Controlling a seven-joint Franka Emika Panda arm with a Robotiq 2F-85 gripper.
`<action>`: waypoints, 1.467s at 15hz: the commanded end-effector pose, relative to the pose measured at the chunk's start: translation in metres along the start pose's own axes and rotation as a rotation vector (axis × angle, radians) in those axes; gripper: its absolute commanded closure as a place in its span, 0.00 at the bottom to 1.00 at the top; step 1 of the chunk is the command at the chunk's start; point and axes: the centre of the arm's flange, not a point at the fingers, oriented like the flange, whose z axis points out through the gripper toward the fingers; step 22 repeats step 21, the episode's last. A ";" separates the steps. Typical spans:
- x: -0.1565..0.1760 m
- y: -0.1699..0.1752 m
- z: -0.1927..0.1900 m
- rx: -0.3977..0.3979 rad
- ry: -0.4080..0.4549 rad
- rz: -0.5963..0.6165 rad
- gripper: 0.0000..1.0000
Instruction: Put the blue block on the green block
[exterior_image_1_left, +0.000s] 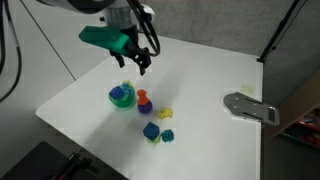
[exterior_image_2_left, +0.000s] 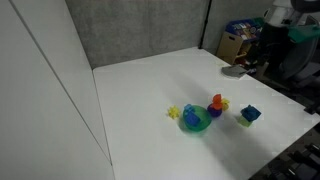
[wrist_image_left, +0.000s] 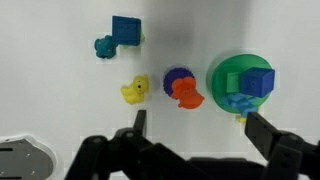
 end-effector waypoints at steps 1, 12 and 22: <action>-0.014 0.001 -0.054 -0.038 -0.021 0.012 0.00; -0.066 0.007 -0.160 -0.031 -0.003 0.062 0.00; -0.066 0.004 -0.165 -0.021 0.022 0.041 0.00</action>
